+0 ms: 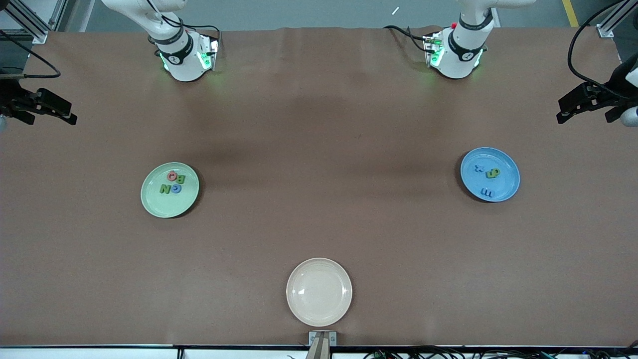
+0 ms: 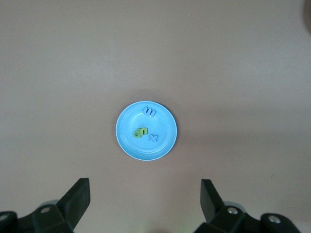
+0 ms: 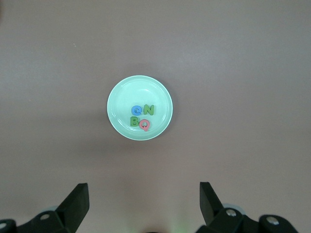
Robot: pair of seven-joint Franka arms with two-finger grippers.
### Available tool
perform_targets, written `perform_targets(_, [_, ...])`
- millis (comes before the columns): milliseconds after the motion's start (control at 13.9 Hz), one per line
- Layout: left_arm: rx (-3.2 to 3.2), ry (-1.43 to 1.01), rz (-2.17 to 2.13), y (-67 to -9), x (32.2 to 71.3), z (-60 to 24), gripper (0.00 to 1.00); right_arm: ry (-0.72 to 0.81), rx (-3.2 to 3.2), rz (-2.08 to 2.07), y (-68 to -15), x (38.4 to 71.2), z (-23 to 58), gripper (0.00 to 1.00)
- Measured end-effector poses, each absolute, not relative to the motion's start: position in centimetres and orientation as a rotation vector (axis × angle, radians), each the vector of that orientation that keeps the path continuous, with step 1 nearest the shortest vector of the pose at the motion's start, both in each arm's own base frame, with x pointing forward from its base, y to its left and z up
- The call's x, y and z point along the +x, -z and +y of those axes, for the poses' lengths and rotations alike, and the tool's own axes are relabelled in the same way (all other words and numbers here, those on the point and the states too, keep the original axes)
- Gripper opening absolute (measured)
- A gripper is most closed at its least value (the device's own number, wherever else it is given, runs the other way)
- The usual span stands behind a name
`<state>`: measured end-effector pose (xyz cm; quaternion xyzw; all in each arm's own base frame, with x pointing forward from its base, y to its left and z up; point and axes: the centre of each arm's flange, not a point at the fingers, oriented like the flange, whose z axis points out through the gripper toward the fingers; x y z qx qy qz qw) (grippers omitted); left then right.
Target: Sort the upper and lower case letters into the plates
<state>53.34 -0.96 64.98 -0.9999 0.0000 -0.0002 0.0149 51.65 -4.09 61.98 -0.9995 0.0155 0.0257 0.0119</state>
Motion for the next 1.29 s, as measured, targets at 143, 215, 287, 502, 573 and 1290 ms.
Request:
perform_targets(143, [-3.112, 0.001, -0.003, -65.0, 53.3, -0.8, 1.00, -0.080, -3.114, 0.048, -62.0, 51.7, -4.1, 1.00])
perform_targets(215, [-3.112, 0.001, -0.002, -65.0, 53.3, -0.9, 1.00, -0.079, -3.111, 0.047, -62.0, 51.7, -4.0, 1.00])
perform_targets(287, [-3.112, 0.003, 0.000, -65.0, 53.4, -0.9, 1.00, -0.079, -3.108, 0.046, -62.0, 51.7, -3.9, 1.00])
perform_targets(502, [-3.112, 0.061, 0.002, -65.4, 53.7, -1.0, 1.00, -0.076, -3.107, 0.042, -62.0, 51.7, -3.7, 1.00])
perform_targets(573, [-3.112, 0.091, 0.002, -65.5, 54.0, -1.0, 1.00, -0.075, -3.107, 0.041, -62.0, 51.7, -3.7, 1.00])
perform_targets(1290, [-3.140, 0.159, -0.008, -64.1, 56.1, -1.0, 1.00, -0.073, -3.107, 0.041, -62.0, 51.7, -3.7, 1.00])
